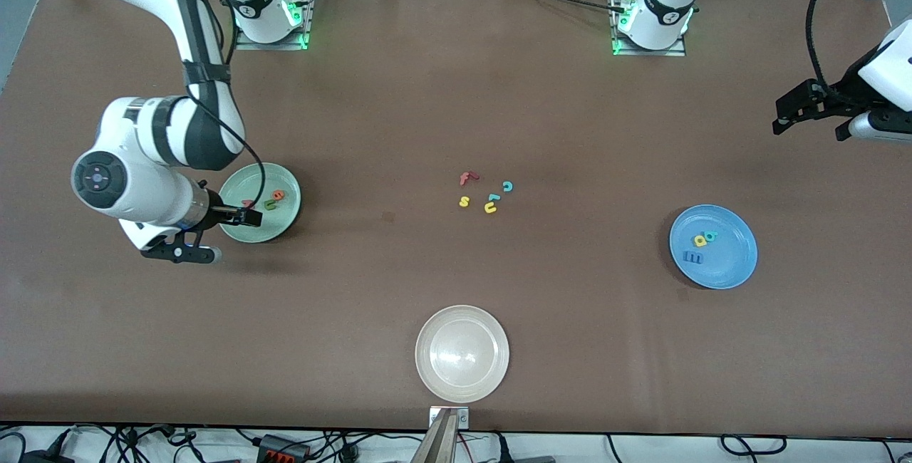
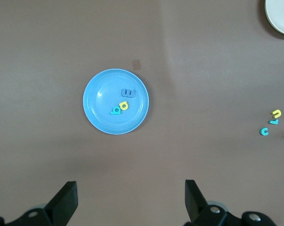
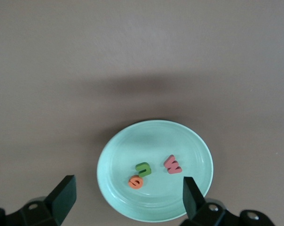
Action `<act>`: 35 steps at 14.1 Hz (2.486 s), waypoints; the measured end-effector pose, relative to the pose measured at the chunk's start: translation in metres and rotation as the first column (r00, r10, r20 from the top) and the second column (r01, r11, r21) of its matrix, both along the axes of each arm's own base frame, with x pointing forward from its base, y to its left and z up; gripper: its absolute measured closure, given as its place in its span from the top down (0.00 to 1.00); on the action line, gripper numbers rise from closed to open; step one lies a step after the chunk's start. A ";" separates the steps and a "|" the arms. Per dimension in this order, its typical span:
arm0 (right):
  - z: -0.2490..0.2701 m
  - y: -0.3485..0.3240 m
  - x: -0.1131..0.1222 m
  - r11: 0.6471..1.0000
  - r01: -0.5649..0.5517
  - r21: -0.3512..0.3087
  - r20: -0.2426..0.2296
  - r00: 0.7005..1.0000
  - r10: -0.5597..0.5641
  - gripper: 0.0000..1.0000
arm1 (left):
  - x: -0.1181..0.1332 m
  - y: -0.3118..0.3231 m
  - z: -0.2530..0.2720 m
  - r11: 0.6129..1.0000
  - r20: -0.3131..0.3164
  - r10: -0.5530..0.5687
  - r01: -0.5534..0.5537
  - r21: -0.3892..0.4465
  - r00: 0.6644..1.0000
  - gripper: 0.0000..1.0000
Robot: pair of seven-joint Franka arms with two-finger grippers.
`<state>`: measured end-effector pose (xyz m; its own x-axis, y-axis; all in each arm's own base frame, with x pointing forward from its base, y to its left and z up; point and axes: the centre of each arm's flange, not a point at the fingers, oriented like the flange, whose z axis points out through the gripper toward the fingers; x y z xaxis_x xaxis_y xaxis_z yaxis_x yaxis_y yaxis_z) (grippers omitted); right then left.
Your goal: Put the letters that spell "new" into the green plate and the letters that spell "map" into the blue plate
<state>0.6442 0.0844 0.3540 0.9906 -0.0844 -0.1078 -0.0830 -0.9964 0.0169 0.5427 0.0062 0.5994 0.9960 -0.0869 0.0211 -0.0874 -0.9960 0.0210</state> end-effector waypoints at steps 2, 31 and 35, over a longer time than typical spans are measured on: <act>0.041 -0.011 0.002 1.000 -0.030 -0.005 0.043 0.999 0.031 1.00 | 0.000 0.000 0.000 1.000 0.000 -0.001 0.001 0.000 1.000 1.00; 0.253 -0.135 -0.110 1.000 -0.012 -0.005 0.133 0.991 0.013 1.00 | -0.002 -0.001 0.003 1.000 -0.015 -0.002 0.001 -0.003 1.000 1.00; 0.252 -0.132 -0.128 1.000 -0.028 -0.006 0.129 0.991 0.029 1.00 | -0.002 -0.001 0.003 1.000 -0.014 -0.002 0.002 -0.003 1.000 1.00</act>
